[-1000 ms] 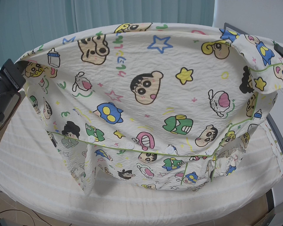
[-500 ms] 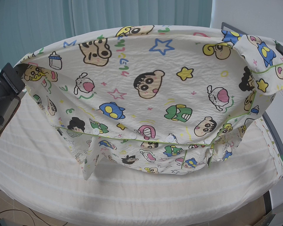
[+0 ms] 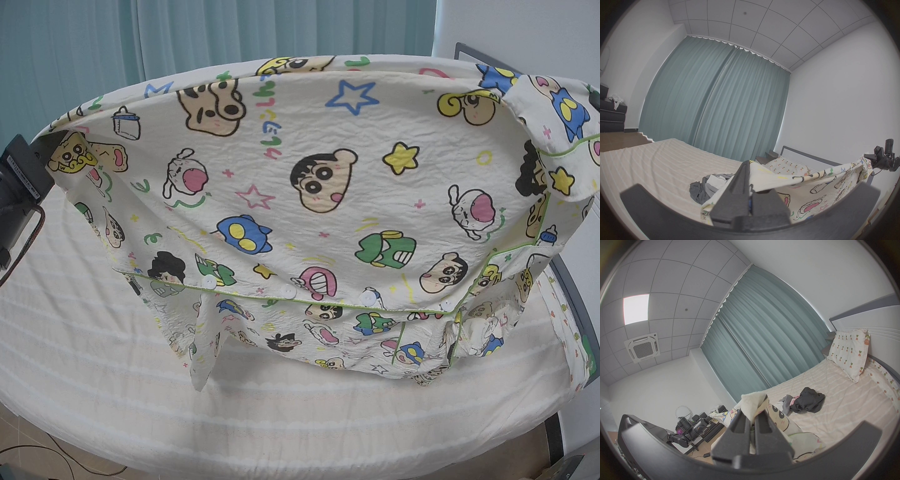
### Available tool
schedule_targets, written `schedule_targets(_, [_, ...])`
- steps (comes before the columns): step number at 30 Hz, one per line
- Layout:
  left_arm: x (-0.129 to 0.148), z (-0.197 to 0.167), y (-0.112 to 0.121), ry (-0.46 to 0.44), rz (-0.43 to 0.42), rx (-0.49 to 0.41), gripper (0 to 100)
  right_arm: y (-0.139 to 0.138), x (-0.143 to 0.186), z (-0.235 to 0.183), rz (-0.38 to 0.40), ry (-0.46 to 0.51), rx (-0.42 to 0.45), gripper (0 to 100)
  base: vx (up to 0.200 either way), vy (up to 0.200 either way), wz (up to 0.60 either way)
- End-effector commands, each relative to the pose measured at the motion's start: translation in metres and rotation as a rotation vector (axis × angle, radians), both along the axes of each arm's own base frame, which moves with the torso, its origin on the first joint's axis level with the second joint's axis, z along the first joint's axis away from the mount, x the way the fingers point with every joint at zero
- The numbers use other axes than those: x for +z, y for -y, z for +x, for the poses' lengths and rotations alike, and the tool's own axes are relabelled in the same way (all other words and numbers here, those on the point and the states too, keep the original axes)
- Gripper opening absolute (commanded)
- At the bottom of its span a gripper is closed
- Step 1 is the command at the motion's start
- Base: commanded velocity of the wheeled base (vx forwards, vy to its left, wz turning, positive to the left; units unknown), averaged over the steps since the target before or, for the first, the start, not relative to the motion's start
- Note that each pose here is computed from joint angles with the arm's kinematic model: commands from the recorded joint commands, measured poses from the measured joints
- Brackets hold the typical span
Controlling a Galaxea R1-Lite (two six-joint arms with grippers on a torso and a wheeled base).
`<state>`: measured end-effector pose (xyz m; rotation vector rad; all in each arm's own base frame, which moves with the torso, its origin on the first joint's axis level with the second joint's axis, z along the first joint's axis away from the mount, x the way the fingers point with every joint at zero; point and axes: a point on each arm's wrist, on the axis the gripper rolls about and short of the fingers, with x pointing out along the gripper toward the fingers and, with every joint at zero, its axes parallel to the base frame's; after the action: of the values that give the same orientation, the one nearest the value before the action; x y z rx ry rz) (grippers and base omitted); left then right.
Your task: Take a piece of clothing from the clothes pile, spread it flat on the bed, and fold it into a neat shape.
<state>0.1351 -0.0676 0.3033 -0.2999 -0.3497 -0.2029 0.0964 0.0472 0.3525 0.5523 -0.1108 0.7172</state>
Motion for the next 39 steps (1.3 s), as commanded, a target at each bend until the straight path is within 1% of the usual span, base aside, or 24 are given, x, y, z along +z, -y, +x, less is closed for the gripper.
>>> schedule_targets(1, [0.0, 0.0, 0.002, -0.002, 0.0, -0.009, 0, -0.001, 0.0, 0.002, -0.001, -0.002, -0.001, 0, 0.0, -0.2, 0.0])
schedule_targets(20, [-0.005, 0.004, 0.006, -0.023, 0.013, -0.017, 0, -0.001, 0.004, 0.004, 0.001, 0.003, -0.004, 0, 0.0, -0.2, 0.0])
schedule_targets(30, [-0.006, 0.004, 0.005, -0.026, 0.014, -0.015, 0, -0.001, 0.005, 0.005, -0.002, -0.002, -0.008, 0, 0.0, 0.0, 0.0])
schedule_targets(35, [-0.014, 0.004, 0.005, -0.048, 0.024, -0.016, 0, -0.001, 0.004, 0.005, -0.003, -0.003, -0.007, 0, 0.0, 0.0, 0.0])
schedule_targets(39, [-0.016, 0.003, 0.005, -0.053, 0.029, -0.015, 0, -0.001, 0.004, 0.005, -0.005, -0.004, -0.004, 0, -0.2, 0.0, 0.0])
